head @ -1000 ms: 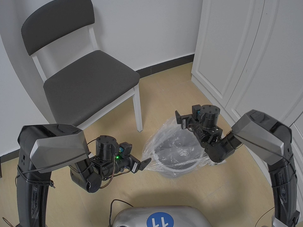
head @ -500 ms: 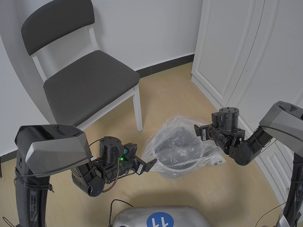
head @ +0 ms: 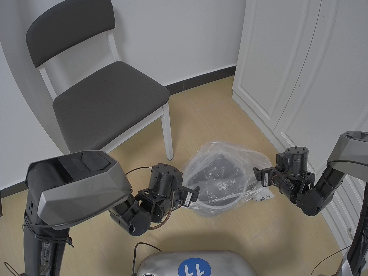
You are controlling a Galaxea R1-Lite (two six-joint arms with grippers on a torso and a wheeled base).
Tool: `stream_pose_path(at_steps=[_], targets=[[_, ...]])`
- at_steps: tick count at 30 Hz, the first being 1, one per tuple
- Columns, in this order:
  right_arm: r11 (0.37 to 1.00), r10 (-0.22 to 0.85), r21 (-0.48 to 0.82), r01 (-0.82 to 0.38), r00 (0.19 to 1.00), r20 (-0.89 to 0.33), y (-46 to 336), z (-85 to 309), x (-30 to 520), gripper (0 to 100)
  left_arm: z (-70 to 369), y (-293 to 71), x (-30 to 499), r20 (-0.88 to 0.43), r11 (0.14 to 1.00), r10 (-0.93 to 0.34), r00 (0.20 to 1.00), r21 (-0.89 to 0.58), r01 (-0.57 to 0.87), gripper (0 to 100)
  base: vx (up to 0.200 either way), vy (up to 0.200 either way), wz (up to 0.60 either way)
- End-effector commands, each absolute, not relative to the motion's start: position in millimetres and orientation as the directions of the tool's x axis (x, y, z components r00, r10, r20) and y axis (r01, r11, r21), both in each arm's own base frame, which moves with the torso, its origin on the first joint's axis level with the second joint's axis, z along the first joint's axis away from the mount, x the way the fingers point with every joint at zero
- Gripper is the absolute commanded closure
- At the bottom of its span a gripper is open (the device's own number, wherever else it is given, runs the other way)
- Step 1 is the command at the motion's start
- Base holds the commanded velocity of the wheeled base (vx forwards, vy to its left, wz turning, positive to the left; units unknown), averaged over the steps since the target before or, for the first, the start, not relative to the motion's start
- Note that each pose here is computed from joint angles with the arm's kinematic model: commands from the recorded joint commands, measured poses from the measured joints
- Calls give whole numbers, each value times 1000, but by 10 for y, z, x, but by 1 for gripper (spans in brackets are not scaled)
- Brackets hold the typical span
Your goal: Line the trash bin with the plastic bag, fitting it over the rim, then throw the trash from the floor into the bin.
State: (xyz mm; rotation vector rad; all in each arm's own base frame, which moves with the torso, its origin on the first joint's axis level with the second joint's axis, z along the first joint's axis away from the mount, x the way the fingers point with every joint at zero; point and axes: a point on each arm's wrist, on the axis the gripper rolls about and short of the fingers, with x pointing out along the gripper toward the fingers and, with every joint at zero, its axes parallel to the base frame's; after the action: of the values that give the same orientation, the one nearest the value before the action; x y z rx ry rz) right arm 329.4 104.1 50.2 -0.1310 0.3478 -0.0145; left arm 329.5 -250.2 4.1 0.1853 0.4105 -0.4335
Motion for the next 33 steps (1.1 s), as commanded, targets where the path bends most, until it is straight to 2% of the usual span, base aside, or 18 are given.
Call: stream_pose_path(at_steps=[1, 6, 9, 16, 24, 33], targets=[[992, -77, -118, 39, 937, -340, 905, 238, 3505, 0, -30, -2533, 3531, -432, 923, -317, 845, 66, 380, 0, 0, 0, 0], [993, -98, -96, 72, 949, -300, 895, 23, 3827, 0, -114, -2384, 3805, -430, 946, -259, 865, 66, 316, 0, 0, 0, 0], [995, -102, -17, 102, 954, -282, 945, -169, 4055, 0, -218, -2327, 4014, -422, 967, -182, 888, 88, 240, 0, 0, 0, 0], [992, -93, 61, 112, 962, -258, 964, -142, 4122, 0, -319, -2333, 4072, -427, 970, -163, 889, 96, 224, 0, 0, 0, 0], [987, -67, 137, 89, 985, -156, 981, -187, 4252, 0, -289, -2314, 4262, -371, 985, -112, 922, 80, 152, 0, 0, 0, 0], [966, -29, 252, 61, 991, -127, 937, -152, 4336, 0, -326, -2331, 4418, -327, 993, -69, 943, 65, 95, 0, 0, 0, 0]])
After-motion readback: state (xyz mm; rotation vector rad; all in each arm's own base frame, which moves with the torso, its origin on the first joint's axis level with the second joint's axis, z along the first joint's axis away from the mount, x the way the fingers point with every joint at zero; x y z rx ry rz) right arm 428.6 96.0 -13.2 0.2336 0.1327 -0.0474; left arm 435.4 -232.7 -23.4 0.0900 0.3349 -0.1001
